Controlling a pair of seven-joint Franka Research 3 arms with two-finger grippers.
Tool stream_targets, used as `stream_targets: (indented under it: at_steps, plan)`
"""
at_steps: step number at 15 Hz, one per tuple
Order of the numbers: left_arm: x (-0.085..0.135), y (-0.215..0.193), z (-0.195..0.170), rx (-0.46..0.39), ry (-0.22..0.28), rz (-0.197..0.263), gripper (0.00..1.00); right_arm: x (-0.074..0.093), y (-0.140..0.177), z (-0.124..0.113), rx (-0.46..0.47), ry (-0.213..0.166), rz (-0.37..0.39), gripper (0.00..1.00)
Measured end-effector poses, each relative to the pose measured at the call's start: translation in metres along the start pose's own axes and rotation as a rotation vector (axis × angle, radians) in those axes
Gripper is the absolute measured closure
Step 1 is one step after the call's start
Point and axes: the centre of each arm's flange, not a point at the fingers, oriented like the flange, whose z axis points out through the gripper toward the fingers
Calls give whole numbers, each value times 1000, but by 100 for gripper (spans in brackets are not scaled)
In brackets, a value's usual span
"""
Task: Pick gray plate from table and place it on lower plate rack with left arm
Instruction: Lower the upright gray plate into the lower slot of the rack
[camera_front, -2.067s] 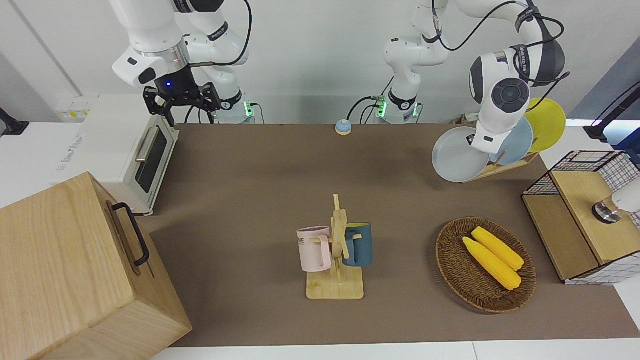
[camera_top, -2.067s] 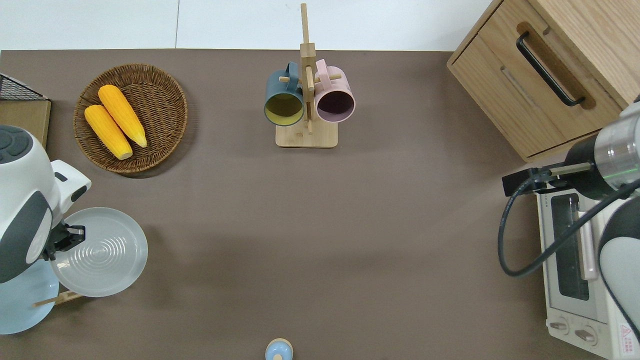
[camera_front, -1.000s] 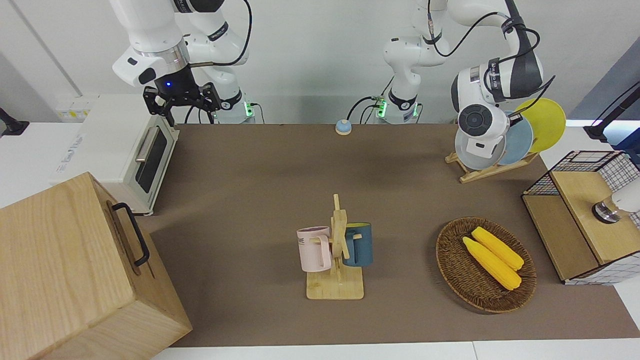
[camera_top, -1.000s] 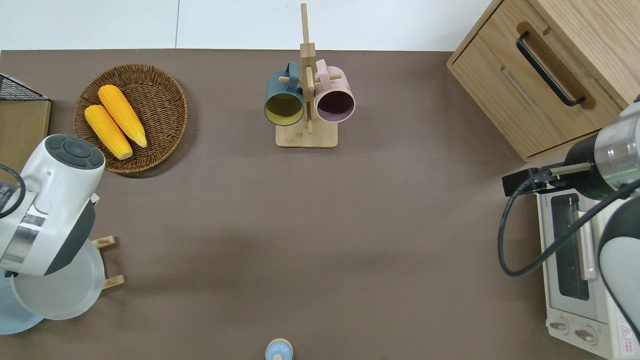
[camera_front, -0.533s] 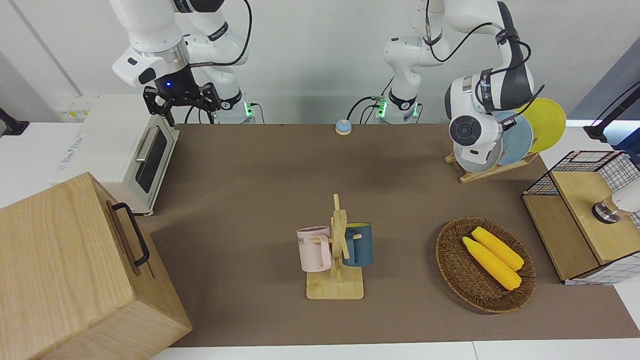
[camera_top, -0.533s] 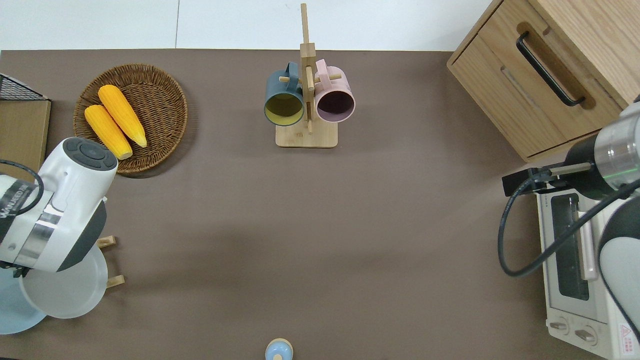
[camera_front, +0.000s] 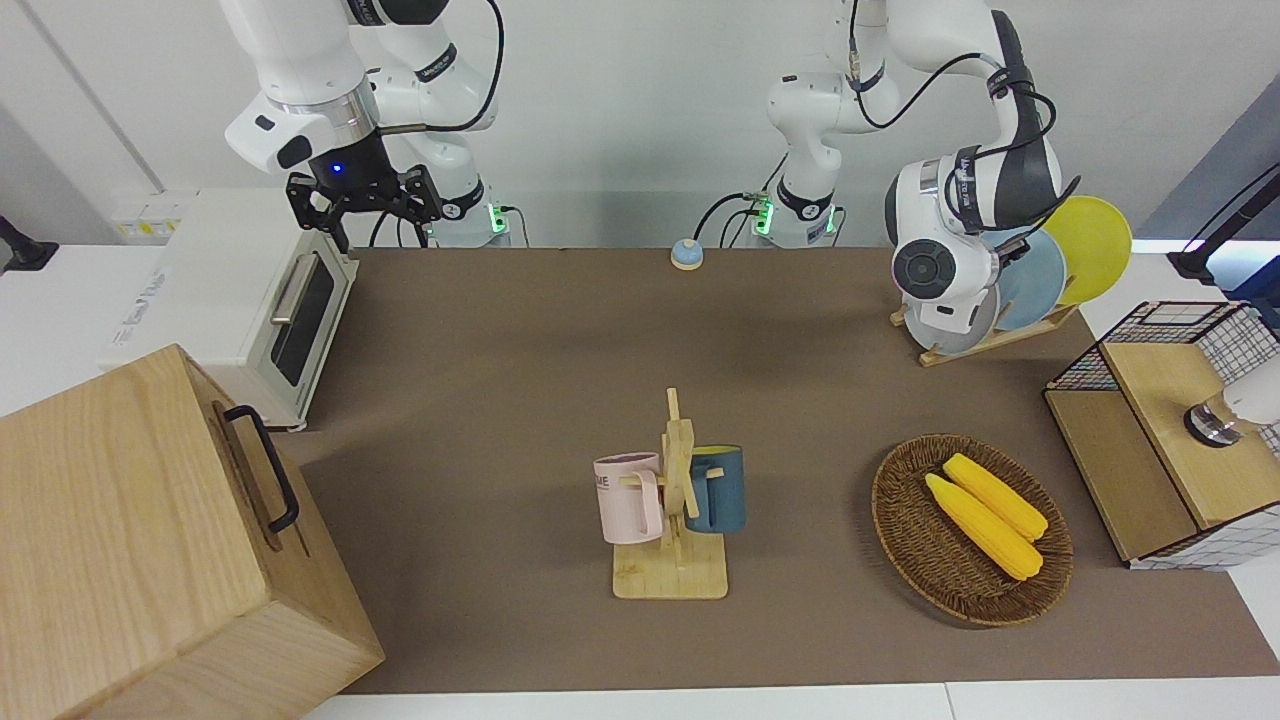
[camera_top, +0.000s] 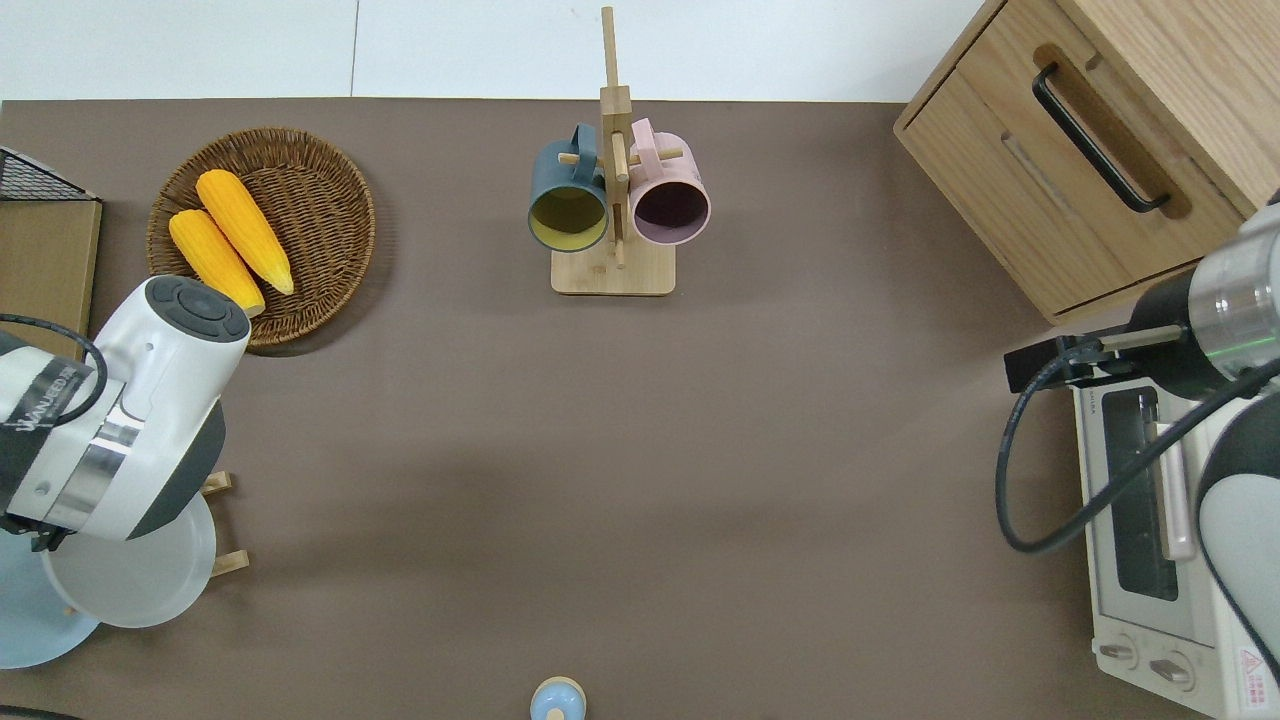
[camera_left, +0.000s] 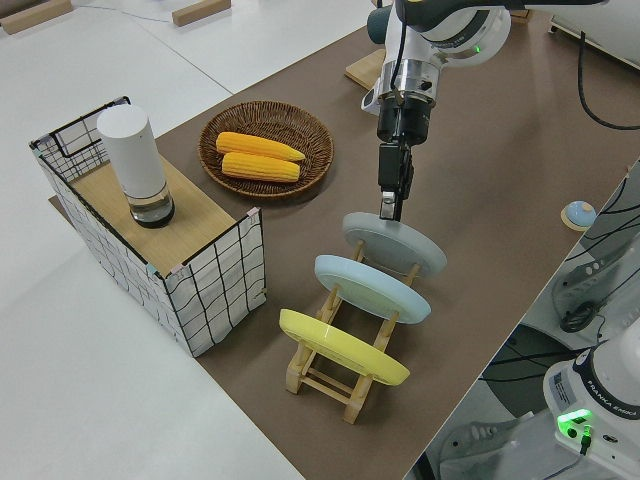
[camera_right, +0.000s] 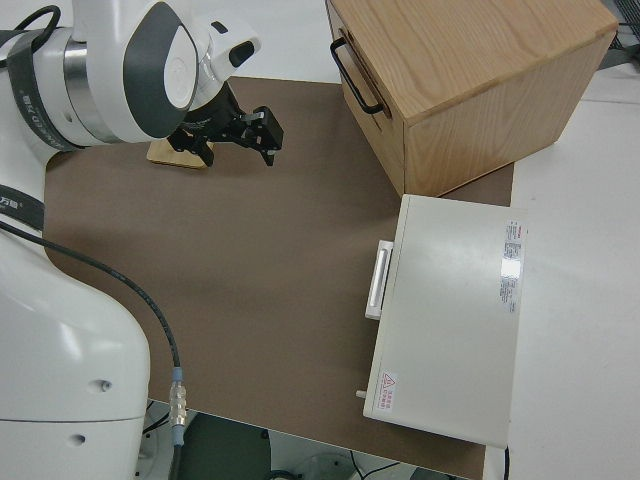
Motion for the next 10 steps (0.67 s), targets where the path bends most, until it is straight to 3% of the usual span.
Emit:
stream_targets:
  at_steps: [2,7,10]
  plan:
    - [0,0,0,0,0,1,57,0,0,0,0,0,0,1]
    - [-5,7,-11,-40,10,13,3,0,0,0,0,0,0,1]
    - [-7,7,-29,-165,38,8,1,0,0,0,0,0,0,1]
